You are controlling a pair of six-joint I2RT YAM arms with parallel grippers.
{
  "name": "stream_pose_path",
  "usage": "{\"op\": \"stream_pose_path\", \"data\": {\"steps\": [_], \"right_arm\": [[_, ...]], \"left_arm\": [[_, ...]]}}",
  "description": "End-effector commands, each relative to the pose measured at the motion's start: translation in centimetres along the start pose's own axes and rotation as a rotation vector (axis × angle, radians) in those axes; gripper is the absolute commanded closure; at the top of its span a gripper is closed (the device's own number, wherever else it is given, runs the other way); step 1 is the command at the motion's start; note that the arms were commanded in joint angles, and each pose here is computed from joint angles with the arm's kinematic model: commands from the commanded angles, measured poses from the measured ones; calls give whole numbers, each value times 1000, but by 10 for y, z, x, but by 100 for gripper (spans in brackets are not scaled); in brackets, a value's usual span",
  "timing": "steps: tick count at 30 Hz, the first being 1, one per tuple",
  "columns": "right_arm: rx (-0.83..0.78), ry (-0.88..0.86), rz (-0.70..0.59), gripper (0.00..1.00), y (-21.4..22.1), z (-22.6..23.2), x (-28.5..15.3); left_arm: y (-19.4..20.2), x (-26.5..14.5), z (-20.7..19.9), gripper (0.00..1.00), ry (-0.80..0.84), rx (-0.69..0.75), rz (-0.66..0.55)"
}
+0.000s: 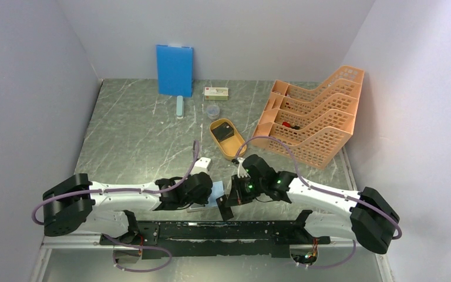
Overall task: Put the credit cards into the card holder
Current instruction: Turn over the card slot in the card holder.
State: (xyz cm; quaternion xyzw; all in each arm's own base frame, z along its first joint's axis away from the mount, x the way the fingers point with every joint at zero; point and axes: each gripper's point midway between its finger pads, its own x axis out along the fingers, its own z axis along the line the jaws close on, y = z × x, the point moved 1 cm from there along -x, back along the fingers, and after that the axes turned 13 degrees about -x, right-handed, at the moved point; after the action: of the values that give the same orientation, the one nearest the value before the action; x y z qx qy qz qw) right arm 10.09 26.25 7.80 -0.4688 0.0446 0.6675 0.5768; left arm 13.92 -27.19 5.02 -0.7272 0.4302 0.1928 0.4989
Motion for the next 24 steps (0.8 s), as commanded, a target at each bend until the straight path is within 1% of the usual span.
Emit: {"op": "stream_pose_path", "data": {"steps": [1,4,14,24], "right_arm": [[-55,-72,120,100,27,12,-3],[-65,-81,137,100,29,18,2],[-91,-120,127,100,18,45,28],[-45,-7,88,100,8,32,40]], "left_arm": [[-5,2,-11,81,32,-6,-7],[-6,2,-11,81,32,-7,-8],[-5,3,-12,81,32,-6,-2],[-6,1,-10,82,32,-8,-5]]}}
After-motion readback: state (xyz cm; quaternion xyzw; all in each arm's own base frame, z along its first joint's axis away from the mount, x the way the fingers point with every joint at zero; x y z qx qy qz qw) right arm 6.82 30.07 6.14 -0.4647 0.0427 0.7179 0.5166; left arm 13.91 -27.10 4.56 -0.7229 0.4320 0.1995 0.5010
